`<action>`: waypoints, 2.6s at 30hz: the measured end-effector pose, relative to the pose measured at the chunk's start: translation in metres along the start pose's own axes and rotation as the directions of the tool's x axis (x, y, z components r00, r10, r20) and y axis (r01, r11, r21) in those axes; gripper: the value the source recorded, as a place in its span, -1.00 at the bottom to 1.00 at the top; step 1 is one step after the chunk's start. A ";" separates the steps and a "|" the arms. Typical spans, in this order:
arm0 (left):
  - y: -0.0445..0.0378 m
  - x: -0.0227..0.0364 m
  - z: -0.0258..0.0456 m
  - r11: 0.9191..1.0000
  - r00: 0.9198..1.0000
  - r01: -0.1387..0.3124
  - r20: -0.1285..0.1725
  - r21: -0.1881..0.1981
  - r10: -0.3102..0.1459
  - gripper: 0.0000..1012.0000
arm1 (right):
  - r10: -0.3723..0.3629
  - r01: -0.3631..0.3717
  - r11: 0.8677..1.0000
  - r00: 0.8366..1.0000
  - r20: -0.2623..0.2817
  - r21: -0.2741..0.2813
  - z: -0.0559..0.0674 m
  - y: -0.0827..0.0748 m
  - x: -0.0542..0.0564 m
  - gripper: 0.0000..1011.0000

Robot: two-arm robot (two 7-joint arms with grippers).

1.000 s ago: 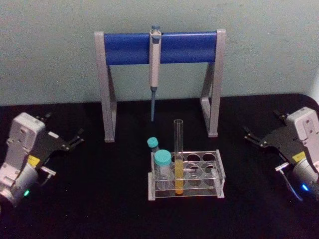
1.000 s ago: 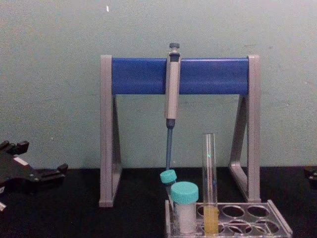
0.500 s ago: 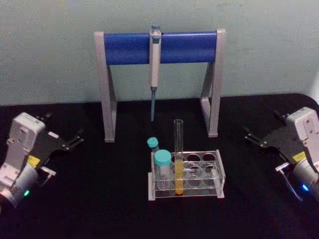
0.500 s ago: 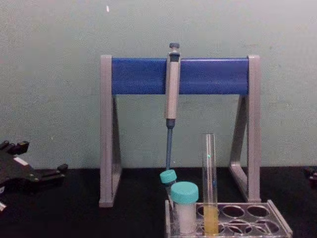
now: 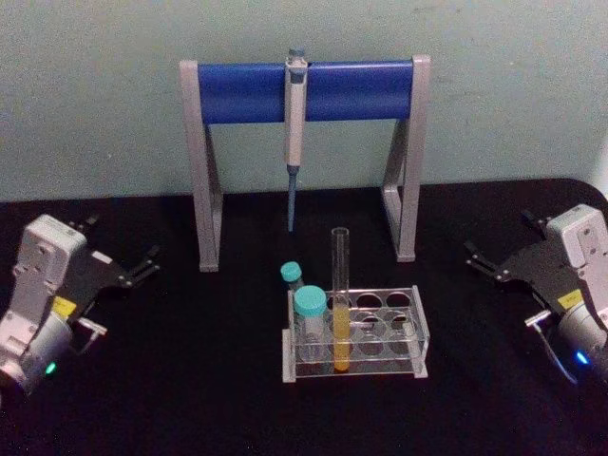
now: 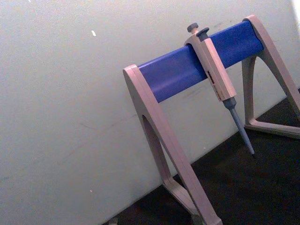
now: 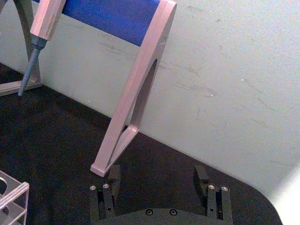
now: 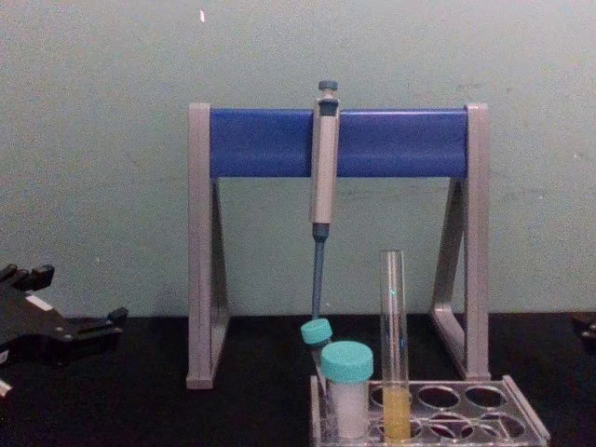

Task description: Pick up the test tube from the test tube rack, shake it, then place it back into the test tube rack.

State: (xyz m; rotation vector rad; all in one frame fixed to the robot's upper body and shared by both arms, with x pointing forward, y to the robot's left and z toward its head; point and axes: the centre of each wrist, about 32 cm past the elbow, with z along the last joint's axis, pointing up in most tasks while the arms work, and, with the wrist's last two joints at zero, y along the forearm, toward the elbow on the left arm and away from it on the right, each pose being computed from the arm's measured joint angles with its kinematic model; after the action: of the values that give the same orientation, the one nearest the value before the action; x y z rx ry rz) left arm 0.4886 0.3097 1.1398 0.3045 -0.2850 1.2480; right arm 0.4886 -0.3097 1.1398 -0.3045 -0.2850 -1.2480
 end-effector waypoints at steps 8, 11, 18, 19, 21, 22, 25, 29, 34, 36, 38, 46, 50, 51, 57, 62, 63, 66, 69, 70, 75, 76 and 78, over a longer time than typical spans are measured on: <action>0.0000 0.0000 0.0000 1.000 1.000 0.000 0.000 0.000 0.000 0.98 | 0.000 0.000 1.000 1.000 0.000 0.000 0.000 0.000 0.000 0.98; 0.0000 0.0000 0.0000 1.000 1.000 0.000 0.000 0.000 0.000 0.98 | 0.000 0.000 1.000 1.000 0.000 0.000 0.000 0.000 0.000 0.98; 0.0000 0.0000 0.0000 1.000 1.000 0.000 0.000 0.000 0.000 0.98 | 0.000 0.000 1.000 1.000 0.000 0.000 0.000 0.000 0.000 0.98; 0.0000 0.0000 0.0000 1.000 1.000 0.000 0.000 0.000 0.000 0.98 | 0.000 0.000 1.000 1.000 0.000 0.000 0.000 0.000 0.000 0.98; 0.0000 0.0000 0.0000 1.000 1.000 0.000 0.000 0.000 0.000 0.98 | 0.000 0.000 1.000 1.000 0.000 0.000 0.000 0.000 0.000 0.98; 0.0000 0.0000 0.0000 1.000 1.000 0.000 0.000 0.000 0.000 0.98 | 0.000 0.000 1.000 1.000 0.000 0.000 0.000 0.000 0.000 0.98; 0.0000 0.0000 0.0000 1.000 1.000 0.000 0.000 0.000 0.000 0.98 | 0.000 0.000 1.000 1.000 0.000 0.000 0.000 0.000 0.000 0.98; 0.0000 0.0000 0.0000 1.000 1.000 0.000 0.000 0.000 0.000 0.98 | 0.000 0.000 1.000 1.000 0.000 0.000 0.000 0.000 0.000 0.98; 0.0000 0.0000 0.0000 1.000 1.000 0.000 0.000 0.000 0.000 0.98 | 0.000 0.000 1.000 1.000 0.000 0.000 0.000 0.000 0.000 0.98; 0.0000 0.0000 0.0000 1.000 1.000 0.000 0.000 0.000 0.000 0.98 | 0.000 0.000 1.000 1.000 0.000 0.000 0.000 0.000 0.000 0.98; 0.0000 0.0000 0.0000 1.000 1.000 0.000 0.000 0.000 0.000 0.98 | 0.000 0.000 1.000 1.000 0.000 0.000 0.000 0.000 0.000 0.98; 0.0000 0.0000 0.0000 1.000 1.000 0.000 0.000 0.000 0.000 0.98 | 0.000 0.000 1.000 1.000 0.000 0.000 0.000 0.000 0.000 0.98; 0.0000 0.0000 0.0000 1.000 1.000 0.000 0.000 0.000 0.000 0.98 | -0.001 0.001 1.000 1.000 -0.003 -0.001 0.000 -0.001 0.000 0.98; 0.0000 0.0000 0.0000 1.000 1.000 0.000 0.000 0.000 0.000 0.98 | 0.001 -0.001 1.000 1.000 -0.005 -0.001 0.000 -0.002 0.000 0.98; 0.0000 0.0000 0.0000 1.000 1.000 0.000 0.000 0.000 0.000 0.98 | 0.016 -0.016 1.000 1.000 -0.012 -0.003 0.003 -0.011 -0.003 0.98; 0.0000 0.0000 0.0000 1.000 1.000 0.000 0.000 0.000 0.000 0.98 | 0.045 -0.045 0.999 0.999 -0.024 0.000 0.008 -0.023 -0.007 0.98; 0.0000 0.0000 0.0000 1.000 1.000 0.000 0.000 0.000 0.000 0.98 | 0.051 -0.051 0.999 0.998 -0.029 -0.001 0.009 -0.025 -0.008 0.98; 0.0000 0.0000 0.0000 1.000 1.000 0.000 0.000 0.000 0.000 0.98 | 0.084 -0.084 0.996 0.995 -0.061 0.005 0.012 -0.034 -0.012 0.98; 0.0000 0.0000 0.0000 1.000 1.000 0.000 0.000 0.000 0.000 0.98 | 0.123 -0.122 0.992 0.986 -0.109 0.019 0.016 -0.042 -0.017 0.98; 0.0000 0.0000 0.0000 1.000 1.000 0.000 0.000 0.000 0.000 0.98 | 0.130 -0.129 0.991 0.984 -0.118 0.022 0.017 -0.044 -0.018 0.98; 0.0000 0.0000 0.0000 1.000 1.000 0.000 0.000 0.000 0.000 0.98 | 0.204 -0.197 0.979 0.956 -0.209 0.057 0.022 -0.053 -0.027 0.98; 0.0000 0.0000 0.0000 1.000 1.000 0.000 0.000 0.000 0.000 0.98 | 0.216 -0.207 0.976 0.951 -0.220 0.063 0.023 -0.053 -0.028 0.98; 0.0000 0.0000 0.0000 1.000 1.000 0.000 0.000 0.000 0.000 0.98 | 0.254 -0.242 0.967 0.933 -0.255 0.078 0.026 -0.054 -0.032 0.98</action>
State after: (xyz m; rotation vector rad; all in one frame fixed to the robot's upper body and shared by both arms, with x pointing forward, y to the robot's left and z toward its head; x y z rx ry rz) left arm 0.4886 0.3097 1.1398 0.3045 -0.2850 1.2480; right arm 0.4260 -0.2873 1.1552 -0.1274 -0.0426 -1.0156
